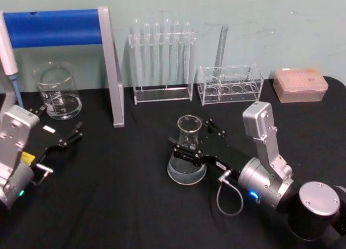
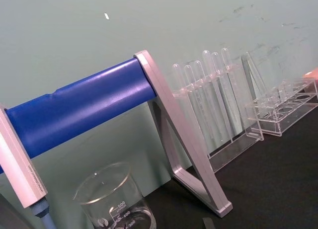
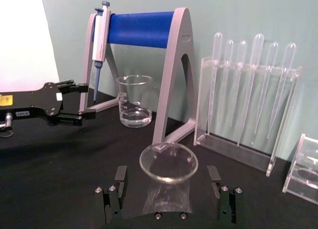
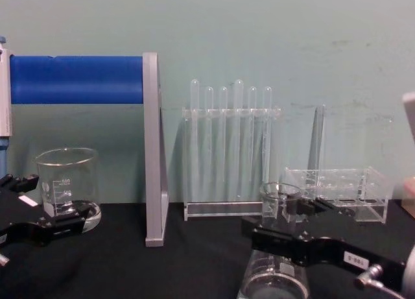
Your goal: Grasp the erlenmeyer flask with one hand, shake it three times, then place it back.
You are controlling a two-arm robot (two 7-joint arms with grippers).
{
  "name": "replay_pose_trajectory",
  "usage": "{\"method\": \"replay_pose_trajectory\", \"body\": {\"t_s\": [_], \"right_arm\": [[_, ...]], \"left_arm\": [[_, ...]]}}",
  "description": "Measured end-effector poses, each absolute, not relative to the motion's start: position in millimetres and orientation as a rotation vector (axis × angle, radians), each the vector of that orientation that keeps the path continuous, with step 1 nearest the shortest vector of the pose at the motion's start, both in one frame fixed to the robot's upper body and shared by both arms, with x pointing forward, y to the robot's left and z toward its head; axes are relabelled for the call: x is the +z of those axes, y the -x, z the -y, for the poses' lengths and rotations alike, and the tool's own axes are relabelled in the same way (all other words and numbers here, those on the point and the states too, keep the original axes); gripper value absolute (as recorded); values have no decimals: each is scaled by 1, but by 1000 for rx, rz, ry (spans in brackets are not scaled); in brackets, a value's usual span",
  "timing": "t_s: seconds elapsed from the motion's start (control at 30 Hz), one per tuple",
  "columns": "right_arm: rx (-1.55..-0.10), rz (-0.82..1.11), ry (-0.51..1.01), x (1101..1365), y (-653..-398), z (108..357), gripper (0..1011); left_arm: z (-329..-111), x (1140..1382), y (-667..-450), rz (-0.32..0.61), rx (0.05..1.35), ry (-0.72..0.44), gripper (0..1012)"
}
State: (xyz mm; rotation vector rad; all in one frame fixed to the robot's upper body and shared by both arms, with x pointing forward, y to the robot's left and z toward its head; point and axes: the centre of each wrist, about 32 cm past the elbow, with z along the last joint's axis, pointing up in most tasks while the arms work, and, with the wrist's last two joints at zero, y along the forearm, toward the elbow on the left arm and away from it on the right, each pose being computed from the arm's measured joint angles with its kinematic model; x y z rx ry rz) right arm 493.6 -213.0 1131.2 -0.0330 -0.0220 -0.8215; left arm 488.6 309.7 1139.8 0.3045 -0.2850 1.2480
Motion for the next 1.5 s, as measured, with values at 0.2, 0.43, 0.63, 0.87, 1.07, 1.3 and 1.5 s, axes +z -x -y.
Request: {"method": "replay_pose_trajectory", "body": {"t_s": [0.2,0.43,0.63,0.87,1.07,1.3,1.5], "right_arm": [[-814,-12,47,1134,-486,221,1002],[-805,-29,49,1141,-471,238,1002],[-798,-25,59,1147,-461,251,1003],[-822,-20,79,1152,-456,267,1002],[-896,-19,82,1153,-460,274,1002],[-1021,43,88,1154,-474,278,1002],[-1124,129,116,1149,-492,279,1002]], "left_arm": [[-310,1140,-489,285,1248,-304,1001],[-310,1140,-489,285,1248,-304,1001],[-310,1140,-489,285,1248,-304,1001],[-310,1140,-489,285,1248,-304,1001],[-310,1140,-489,285,1248,-304,1001],[-310,1140,-489,285,1248,-304,1001],[-310,1140,-489,285,1248,-304,1000]]}}
